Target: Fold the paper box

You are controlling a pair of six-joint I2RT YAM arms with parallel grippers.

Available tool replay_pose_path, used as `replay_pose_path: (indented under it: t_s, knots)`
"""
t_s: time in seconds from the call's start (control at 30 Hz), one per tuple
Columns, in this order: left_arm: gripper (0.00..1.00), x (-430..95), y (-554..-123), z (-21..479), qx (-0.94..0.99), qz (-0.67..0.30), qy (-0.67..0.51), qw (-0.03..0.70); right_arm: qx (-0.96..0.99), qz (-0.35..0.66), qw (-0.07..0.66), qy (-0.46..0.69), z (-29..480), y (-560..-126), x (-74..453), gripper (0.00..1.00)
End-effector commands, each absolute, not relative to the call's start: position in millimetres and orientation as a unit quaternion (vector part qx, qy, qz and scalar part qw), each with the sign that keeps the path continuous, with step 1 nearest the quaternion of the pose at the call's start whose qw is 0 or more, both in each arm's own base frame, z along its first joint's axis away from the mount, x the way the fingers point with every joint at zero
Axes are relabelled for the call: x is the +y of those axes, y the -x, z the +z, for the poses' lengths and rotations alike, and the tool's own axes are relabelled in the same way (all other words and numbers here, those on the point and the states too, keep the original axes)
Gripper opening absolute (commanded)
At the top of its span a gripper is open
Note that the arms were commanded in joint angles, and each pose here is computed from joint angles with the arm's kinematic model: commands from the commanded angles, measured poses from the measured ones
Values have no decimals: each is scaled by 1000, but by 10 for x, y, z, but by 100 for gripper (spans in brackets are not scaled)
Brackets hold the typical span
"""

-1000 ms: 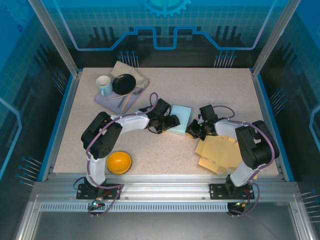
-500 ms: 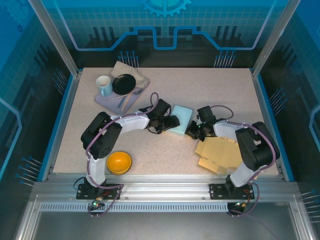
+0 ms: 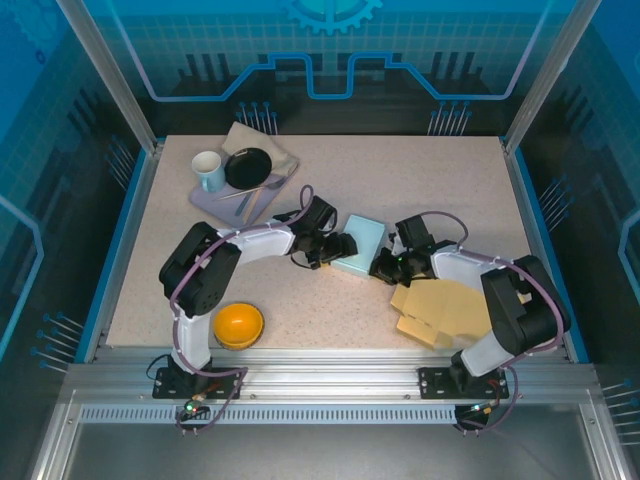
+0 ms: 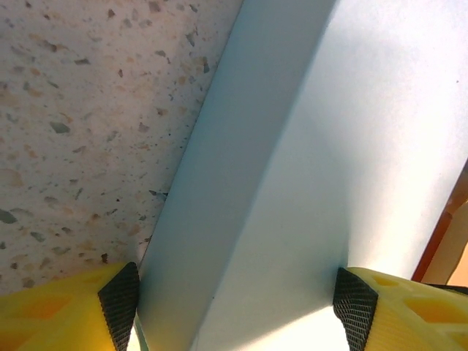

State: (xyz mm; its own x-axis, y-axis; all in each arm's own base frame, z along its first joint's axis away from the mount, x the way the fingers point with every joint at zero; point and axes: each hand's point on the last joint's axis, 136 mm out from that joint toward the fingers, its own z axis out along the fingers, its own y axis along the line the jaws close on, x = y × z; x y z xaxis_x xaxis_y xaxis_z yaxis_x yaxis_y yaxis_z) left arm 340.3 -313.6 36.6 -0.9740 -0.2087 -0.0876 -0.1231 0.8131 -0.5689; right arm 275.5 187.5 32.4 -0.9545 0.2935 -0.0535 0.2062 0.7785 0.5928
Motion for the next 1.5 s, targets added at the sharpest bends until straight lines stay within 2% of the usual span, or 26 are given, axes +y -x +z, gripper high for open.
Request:
replay_pose_path:
  t_s: [0.0, 0.23, 0.43, 0.57, 0.63, 0.8, 1.0, 1.47]
  knots:
    - [75, -2938, -3172, 216, 962, -256, 85, 31, 938, 329, 58, -93, 454, -2629, 1988, 11]
    - [79, -2789, -3300, 483, 963, -251, 77, 62, 944, 303, 98, -85, 682, -2768, 1711, 9]
    - [83, -2719, -3499, 864, 959, -257, 59, 100, 947, 267, 167, -65, 1095, -3114, 1388, 1]
    - [84, -2677, -3639, 985, 961, -252, 44, 109, 953, 239, 181, -44, 1172, -3312, 1273, 0]
    - [84, -2700, -3767, 1061, 956, -269, 32, 117, 953, 235, 179, -62, 1135, -3385, 1195, 0]
    - [83, -2896, -4132, 1101, 948, -288, -24, 134, 931, 307, 161, -110, 933, -3556, 1182, 0]
    - [81, -3124, -4347, 850, 945, -306, -36, 109, 926, 330, 135, -121, 646, -3598, 1241, 0]
    - [81, -3359, -4387, 530, 947, -307, -44, 83, 931, 320, 100, -146, 159, -3617, 1229, 0]
